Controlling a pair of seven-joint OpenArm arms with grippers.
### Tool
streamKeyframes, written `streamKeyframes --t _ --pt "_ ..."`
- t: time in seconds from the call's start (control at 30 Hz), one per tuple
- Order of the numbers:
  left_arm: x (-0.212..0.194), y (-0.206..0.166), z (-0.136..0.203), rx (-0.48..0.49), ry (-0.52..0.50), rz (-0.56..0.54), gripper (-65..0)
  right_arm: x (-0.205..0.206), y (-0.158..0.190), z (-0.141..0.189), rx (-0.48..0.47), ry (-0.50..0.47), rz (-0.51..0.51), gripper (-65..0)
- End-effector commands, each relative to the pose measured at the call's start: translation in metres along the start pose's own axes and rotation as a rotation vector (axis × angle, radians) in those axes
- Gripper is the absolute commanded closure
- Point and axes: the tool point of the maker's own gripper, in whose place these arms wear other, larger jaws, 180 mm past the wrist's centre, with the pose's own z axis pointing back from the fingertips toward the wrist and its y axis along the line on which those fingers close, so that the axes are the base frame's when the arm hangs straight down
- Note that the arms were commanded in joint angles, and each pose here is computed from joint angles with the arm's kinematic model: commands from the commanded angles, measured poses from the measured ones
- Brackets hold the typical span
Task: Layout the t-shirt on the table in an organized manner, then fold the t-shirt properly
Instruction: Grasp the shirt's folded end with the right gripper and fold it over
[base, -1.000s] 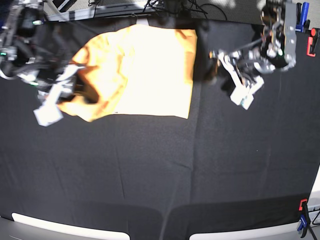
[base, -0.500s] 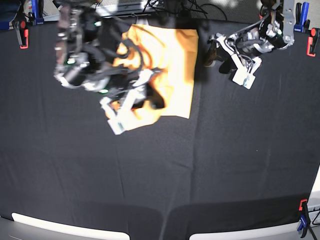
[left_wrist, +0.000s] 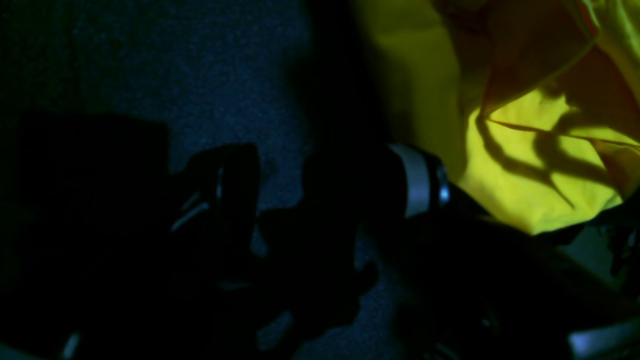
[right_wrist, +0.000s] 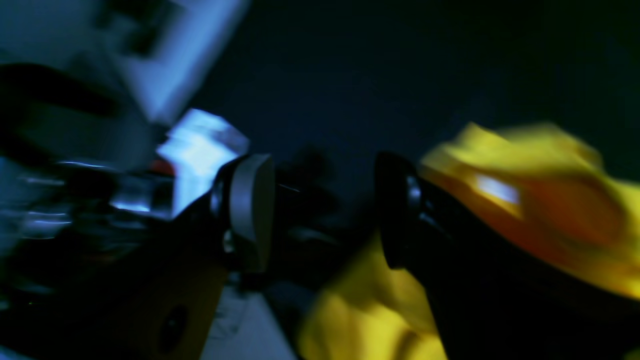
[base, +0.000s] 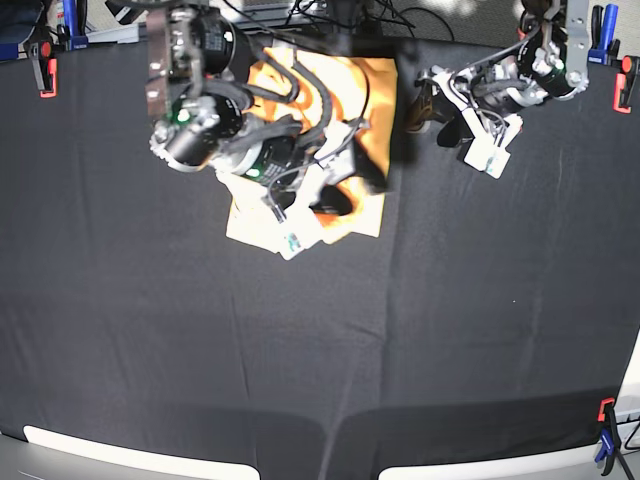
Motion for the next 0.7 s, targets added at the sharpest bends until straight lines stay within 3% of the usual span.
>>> streamKeyframes --t 0.0,0.07,0.13,0.27,0.5,0.67 --pt "0.0 0.001 0.002 0.002 0.012 -0.014 -34.4 0.017 0.013 0.001 0.063 -0.06 0.03 -31.2" --pt "0.0 0.001 0.003 0.002 0.012 -0.013 -34.4 0.02 0.021 0.003 0.11 -0.07 0.037 -31.2" --pt "0.0 0.001 0.003 0.002 0.012 -0.014 -34.4 0.022 0.017 0.007 0.089 -0.063 0.051 -31.2" --pt "0.0 0.001 0.003 0.003 0.011 -0.014 -34.4 0.03 -0.01 0.031 -0.041 -0.066 0.088 -31.2" --pt "0.0 0.001 0.003 0.003 0.011 -0.013 -34.4 0.025 -0.079 0.112 -0.346 -0.048 0.087 -31.2" --pt "0.0 0.001 0.003 0.002 0.01 -0.013 -34.4 -0.005 -0.106 0.141 -0.422 0.055 0.044 -31.2"
